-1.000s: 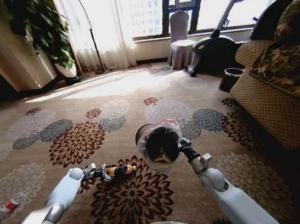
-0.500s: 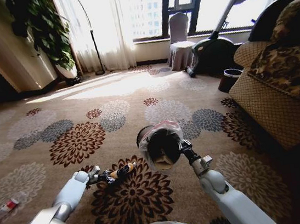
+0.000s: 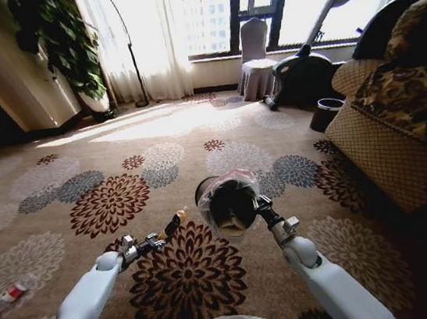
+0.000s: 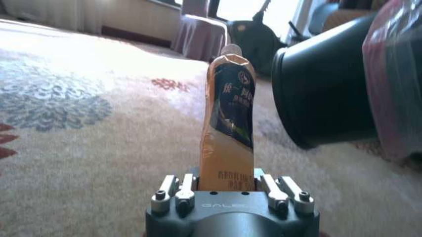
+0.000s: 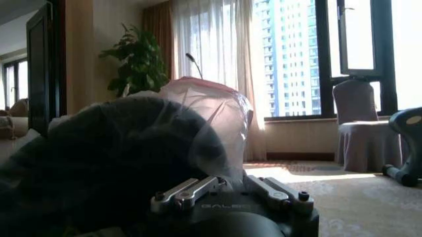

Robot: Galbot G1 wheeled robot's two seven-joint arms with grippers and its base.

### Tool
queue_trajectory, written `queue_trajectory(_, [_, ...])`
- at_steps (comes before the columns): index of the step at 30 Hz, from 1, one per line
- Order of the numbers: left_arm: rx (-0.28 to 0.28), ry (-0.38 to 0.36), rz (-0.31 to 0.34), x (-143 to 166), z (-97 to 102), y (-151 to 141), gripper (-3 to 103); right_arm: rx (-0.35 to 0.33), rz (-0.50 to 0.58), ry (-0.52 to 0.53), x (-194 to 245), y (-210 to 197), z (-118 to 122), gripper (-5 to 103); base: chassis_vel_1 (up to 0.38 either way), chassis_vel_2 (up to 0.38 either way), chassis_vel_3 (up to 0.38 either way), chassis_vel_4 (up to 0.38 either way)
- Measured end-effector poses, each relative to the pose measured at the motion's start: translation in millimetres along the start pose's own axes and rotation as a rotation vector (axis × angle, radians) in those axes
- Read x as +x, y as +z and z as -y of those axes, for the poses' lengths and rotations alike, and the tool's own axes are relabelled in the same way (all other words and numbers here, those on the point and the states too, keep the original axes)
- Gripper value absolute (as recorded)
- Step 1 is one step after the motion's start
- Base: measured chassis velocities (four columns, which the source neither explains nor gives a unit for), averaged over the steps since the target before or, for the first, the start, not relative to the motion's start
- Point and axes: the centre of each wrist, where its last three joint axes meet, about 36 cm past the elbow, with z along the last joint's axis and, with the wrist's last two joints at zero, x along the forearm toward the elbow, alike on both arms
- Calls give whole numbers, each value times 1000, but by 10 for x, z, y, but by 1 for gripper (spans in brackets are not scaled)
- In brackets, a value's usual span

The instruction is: Pick up the trash from the ground and place it into the trash bin.

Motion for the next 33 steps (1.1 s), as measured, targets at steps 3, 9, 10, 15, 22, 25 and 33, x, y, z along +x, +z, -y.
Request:
queue_trajectory(3, [126, 14, 122, 4, 299, -167, 42, 4, 9, 23, -85, 35, 111, 0, 0, 0, 0, 0])
queue_trajectory(9, [376, 76, 370, 438, 1047, -397, 42, 29, 33, 21, -718, 112, 213, 0, -10, -16, -12, -12])
queue_trajectory(10, [418, 107, 421, 518, 1239, -486, 42, 34, 58, 21, -914, 96, 228, 0, 0, 0, 0, 0])
queue_trajectory(15, [603, 242, 524, 638, 2139, -691, 42, 41, 126, -2, -1368, 112, 128, 0, 0, 0, 0, 0])
queue_trajectory(22, [848, 310, 522, 616, 2995, -763, 42, 35, 150, -60, -1639, 84, -167, 0, 0, 0, 0, 0])
queue_trajectory(25, [913, 310, 491, 588, 3224, -765, 42, 37, 152, -78, -1664, 78, -226, 0, 0, 0, 0, 0])
queue_trajectory(33, [1125, 261, 368, 357, 3414, -605, 42, 35, 174, -112, -1605, 6, -315, 0, 0, 0, 0, 0])
